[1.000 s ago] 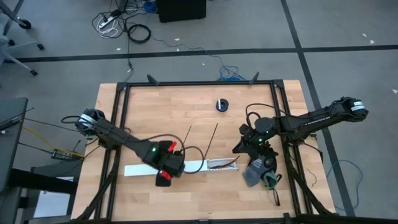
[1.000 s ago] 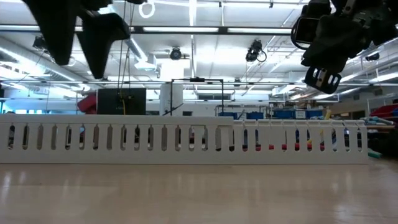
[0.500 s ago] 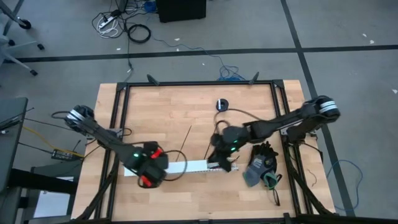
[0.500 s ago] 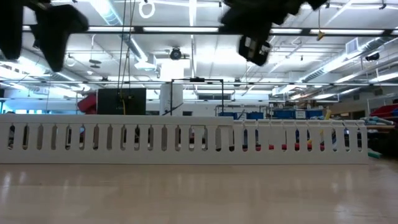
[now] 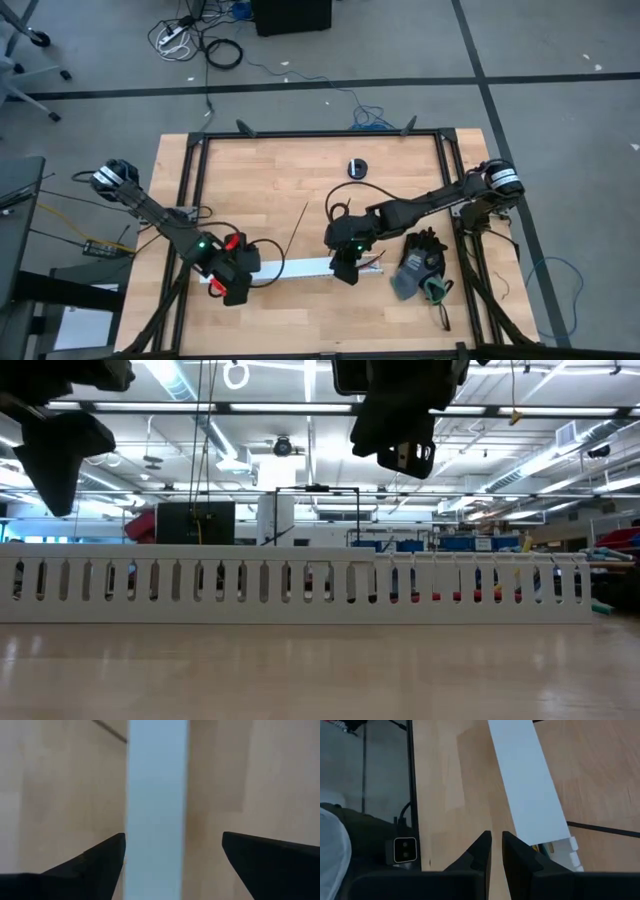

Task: Ziptie cables
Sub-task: Close the white cable duct

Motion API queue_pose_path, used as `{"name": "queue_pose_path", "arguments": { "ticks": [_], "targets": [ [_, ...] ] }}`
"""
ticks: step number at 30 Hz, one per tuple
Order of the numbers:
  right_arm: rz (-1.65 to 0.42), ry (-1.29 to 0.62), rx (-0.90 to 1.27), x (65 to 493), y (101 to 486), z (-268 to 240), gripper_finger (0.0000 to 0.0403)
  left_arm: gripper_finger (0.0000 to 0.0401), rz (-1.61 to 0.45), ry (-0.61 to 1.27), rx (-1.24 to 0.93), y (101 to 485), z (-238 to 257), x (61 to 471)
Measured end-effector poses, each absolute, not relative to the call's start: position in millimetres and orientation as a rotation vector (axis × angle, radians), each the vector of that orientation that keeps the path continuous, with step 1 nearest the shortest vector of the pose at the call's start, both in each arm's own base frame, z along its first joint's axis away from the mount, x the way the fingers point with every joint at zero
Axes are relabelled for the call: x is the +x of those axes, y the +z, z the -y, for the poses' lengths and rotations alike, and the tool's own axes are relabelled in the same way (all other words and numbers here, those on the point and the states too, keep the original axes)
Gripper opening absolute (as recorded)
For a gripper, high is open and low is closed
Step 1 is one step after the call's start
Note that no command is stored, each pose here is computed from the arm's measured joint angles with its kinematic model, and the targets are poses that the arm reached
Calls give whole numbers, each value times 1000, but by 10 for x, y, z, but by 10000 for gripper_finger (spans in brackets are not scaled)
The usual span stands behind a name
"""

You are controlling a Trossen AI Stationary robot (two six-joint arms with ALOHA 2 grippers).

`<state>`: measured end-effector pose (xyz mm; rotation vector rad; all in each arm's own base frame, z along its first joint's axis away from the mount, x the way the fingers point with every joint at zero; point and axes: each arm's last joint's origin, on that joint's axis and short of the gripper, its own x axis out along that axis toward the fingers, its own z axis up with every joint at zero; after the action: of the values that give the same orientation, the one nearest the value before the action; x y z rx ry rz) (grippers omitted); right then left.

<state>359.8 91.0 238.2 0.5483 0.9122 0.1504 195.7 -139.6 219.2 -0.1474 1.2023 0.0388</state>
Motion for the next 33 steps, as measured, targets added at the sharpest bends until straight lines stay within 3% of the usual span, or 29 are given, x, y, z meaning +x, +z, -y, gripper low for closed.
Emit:
{"name": "queue_pose_path", "arguments": {
  "ticks": [14,33],
  "targets": [
    [-949,105,536,3539,2350,-1016,41,328,-1113,33,-131,2096,1432,2058],
    [-965,106,508,3494,2337,-1119,41,328,-1210,87,-77,1805,1451,2186]
  ]
}}
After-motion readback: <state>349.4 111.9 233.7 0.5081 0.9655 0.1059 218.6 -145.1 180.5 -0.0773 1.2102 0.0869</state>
